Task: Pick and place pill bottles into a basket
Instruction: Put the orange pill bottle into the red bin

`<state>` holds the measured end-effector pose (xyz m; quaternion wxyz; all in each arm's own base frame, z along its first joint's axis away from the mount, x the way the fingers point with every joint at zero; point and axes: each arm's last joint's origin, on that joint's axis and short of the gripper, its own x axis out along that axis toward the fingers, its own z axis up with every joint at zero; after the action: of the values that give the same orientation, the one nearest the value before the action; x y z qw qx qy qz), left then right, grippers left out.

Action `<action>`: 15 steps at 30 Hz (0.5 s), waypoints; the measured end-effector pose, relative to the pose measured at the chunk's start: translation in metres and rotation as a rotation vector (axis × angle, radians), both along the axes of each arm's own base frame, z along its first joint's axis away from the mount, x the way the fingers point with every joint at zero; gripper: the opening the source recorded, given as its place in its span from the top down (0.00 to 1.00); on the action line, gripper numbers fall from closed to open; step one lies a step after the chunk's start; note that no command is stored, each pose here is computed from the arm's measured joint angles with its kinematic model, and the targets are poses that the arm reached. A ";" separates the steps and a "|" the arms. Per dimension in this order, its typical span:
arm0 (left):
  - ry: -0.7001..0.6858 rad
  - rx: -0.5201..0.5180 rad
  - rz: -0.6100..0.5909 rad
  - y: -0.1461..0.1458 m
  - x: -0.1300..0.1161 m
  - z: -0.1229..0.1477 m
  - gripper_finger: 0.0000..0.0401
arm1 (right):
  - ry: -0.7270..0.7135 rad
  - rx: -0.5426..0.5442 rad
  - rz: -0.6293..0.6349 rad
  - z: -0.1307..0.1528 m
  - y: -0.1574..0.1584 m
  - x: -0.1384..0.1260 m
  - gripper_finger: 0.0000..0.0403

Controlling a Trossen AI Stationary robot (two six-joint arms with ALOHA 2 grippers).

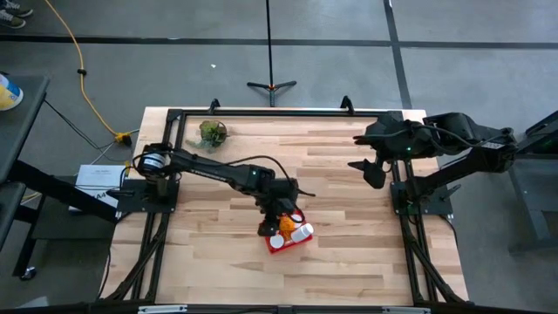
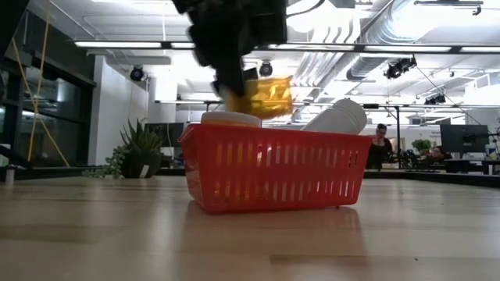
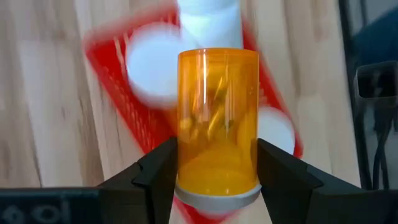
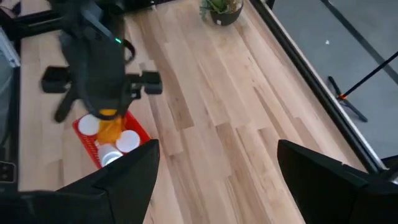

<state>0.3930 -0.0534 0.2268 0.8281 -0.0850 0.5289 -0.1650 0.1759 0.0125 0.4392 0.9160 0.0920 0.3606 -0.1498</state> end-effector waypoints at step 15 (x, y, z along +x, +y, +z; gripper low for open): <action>0.028 -0.042 -0.091 -0.012 -0.004 -0.008 0.41 | -0.013 0.078 -0.027 0.000 0.001 0.002 0.21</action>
<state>0.3895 -0.0655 0.2191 0.8104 -0.0805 0.5402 -0.2121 0.1777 0.0137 0.4387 0.9120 0.1336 0.3589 -0.1473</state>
